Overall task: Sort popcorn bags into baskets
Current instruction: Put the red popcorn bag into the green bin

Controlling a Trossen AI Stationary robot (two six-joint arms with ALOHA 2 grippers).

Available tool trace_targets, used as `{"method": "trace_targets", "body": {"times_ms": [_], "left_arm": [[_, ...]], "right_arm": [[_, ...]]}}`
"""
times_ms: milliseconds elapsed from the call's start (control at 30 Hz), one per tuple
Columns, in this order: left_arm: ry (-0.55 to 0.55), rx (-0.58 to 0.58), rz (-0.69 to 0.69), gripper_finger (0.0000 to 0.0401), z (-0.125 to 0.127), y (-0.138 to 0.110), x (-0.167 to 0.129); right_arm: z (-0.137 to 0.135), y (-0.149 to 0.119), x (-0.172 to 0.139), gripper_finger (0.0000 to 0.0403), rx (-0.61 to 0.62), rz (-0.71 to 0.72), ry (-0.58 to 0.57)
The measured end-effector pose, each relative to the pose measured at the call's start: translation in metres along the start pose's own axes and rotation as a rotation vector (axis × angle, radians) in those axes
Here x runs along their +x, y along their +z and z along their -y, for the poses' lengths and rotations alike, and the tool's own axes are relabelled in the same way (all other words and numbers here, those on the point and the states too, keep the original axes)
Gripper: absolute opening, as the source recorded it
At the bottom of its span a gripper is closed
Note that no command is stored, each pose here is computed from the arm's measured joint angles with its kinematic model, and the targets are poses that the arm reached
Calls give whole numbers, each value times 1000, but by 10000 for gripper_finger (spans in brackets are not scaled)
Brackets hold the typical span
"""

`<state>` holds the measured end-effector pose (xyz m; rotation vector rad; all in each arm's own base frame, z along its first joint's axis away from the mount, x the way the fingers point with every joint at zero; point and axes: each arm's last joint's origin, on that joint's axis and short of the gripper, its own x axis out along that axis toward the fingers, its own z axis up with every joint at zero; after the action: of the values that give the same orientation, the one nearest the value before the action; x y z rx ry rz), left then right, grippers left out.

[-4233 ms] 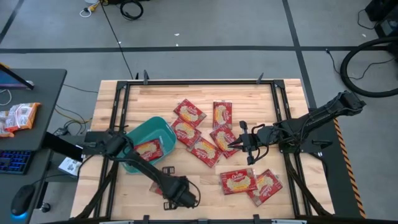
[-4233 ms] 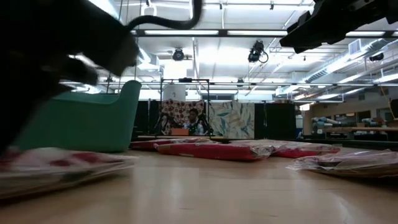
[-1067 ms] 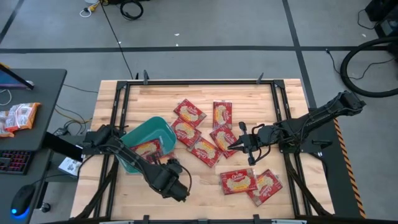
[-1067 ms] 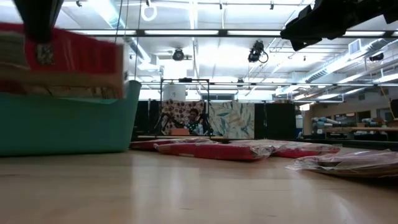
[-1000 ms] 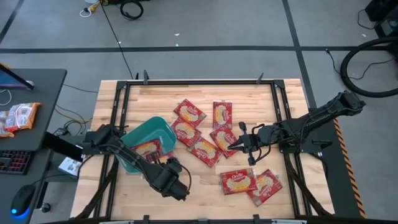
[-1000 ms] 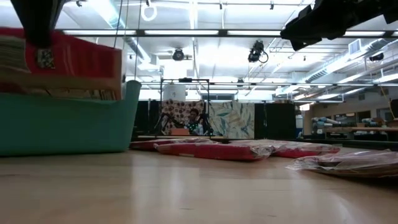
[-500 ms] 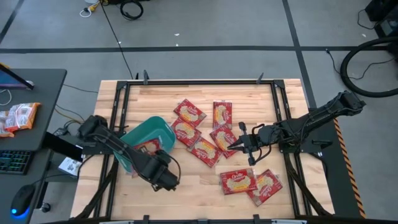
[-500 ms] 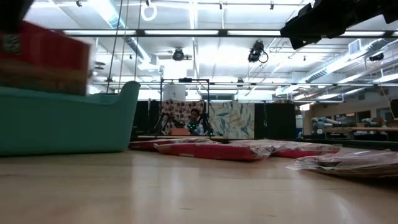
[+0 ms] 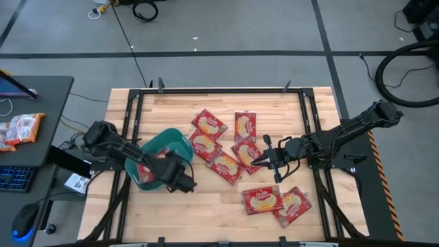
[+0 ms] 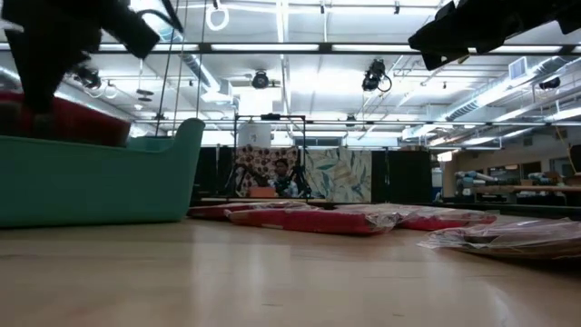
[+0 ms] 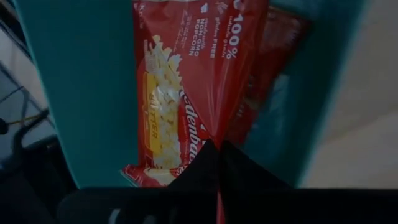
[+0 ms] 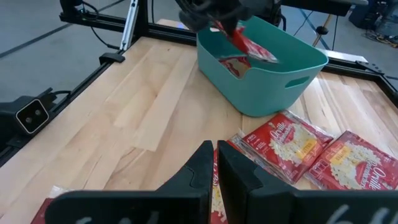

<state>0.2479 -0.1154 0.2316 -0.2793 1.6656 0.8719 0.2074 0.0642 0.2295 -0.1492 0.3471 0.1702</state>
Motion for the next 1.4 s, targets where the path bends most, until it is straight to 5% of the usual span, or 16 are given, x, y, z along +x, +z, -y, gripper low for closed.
{"method": "trace_targets", "body": {"times_ms": [367,733,1000,1233,1400], "left_arm": [[-32,76,36,95,1,11,9],[72,155,417,110,-13,30,-42],[124,385,834,110,10,57,-60],[-36,650,905,110,38,90,-51],[-127,792,978,110,53,110,-48]], "right_arm": [[0,0,0,27,36,-1,0],[0,0,0,27,104,-5,0],[1,-3,-2,27,80,-31,-10],[15,4,-15,27,14,3,-202],[26,5,-21,27,109,20,-221]]}}
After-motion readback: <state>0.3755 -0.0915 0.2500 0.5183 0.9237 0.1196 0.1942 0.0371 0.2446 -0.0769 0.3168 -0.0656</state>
